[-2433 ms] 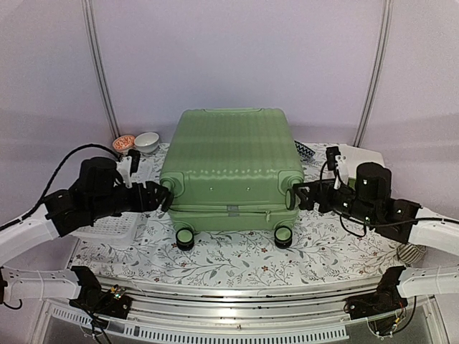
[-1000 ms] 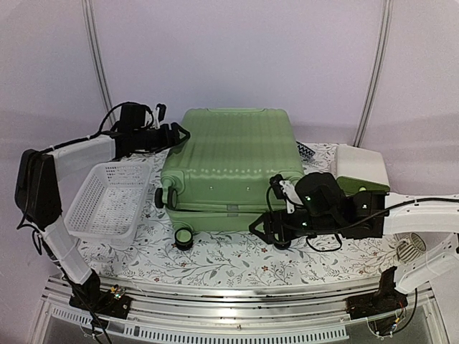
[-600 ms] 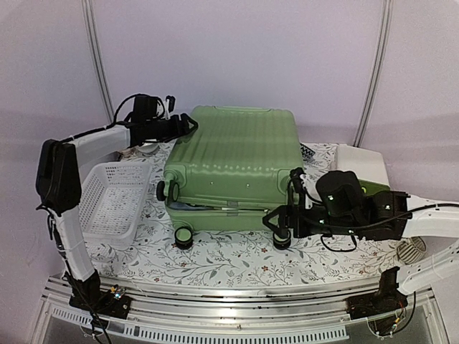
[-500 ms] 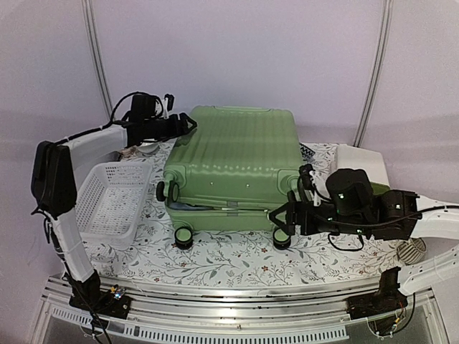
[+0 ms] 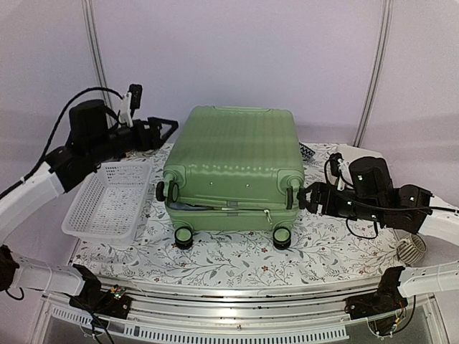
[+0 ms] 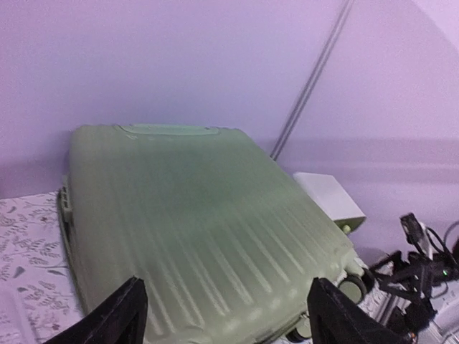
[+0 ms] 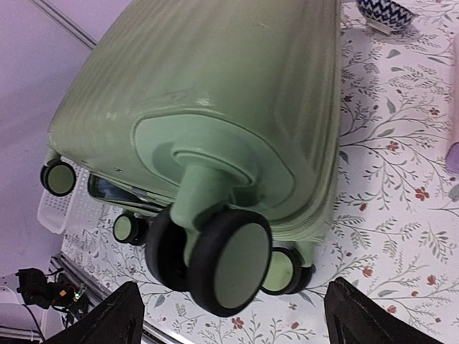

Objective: Open, take out, and arrange the luggage
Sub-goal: Adjust the luggage at the center of the board.

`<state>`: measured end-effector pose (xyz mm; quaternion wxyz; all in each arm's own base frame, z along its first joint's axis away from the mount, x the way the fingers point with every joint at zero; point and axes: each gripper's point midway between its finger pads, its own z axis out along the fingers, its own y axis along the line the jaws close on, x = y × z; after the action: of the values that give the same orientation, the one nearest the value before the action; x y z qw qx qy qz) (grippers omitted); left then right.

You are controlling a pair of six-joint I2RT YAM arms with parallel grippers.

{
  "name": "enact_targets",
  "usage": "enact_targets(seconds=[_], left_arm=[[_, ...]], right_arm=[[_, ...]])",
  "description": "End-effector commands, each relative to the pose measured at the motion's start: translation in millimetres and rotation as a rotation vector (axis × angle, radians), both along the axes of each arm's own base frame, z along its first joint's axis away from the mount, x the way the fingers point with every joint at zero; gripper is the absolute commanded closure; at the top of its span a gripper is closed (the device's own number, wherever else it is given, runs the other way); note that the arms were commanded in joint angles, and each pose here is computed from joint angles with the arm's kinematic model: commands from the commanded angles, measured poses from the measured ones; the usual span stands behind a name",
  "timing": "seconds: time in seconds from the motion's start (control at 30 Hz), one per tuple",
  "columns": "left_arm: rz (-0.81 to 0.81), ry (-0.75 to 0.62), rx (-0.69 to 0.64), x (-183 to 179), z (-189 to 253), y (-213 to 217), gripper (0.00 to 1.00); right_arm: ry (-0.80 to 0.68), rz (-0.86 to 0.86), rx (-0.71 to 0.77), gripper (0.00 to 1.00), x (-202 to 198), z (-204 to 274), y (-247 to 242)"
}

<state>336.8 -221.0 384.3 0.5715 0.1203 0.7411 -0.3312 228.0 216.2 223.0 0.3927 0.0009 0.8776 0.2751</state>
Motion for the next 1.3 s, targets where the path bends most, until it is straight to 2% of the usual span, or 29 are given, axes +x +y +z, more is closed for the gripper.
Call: enact_targets(seconds=[0.0,0.1,0.23,0.4,0.57,0.8,1.0,1.27], left_arm=[[-0.203,0.052,-0.008,-64.1,-47.8,-36.8,0.22],[-0.293,0.056,-0.048,-103.8,-67.7,-49.5,0.24],[-0.338,0.071,-0.085,-140.8,-94.3,-60.6,0.26],[-0.324,0.112,-0.051,-158.3,-127.1,-75.2,0.27],[-0.272,0.161,0.048,-162.2,-165.3,-92.8,0.29],[-0.21,0.156,0.093,-163.8,-189.1,-106.4,0.33],[-0.185,0.175,0.065,-158.6,-210.9,-112.3,0.51],[-0.185,0.199,0.033,-153.1,-230.0,-130.9,0.57]], right_arm=[[-0.064,0.161,0.069,0.12,4.9,18.3,40.2],[-0.068,0.238,0.082,0.14,10.1,20.0,65.1],[-0.034,0.353,0.103,0.21,14.6,14.2,107.5],[-0.067,0.511,0.053,0.2,-7.2,23.8,181.3],[-0.052,0.602,0.027,0.2,-26.0,15.2,206.1],[-0.053,0.551,-0.003,0.13,-36.9,14.0,166.0],[-0.075,0.442,-0.028,0.1,-37.7,15.1,118.9],[-0.067,0.349,0.003,0.09,-25.5,7.1,78.8]])
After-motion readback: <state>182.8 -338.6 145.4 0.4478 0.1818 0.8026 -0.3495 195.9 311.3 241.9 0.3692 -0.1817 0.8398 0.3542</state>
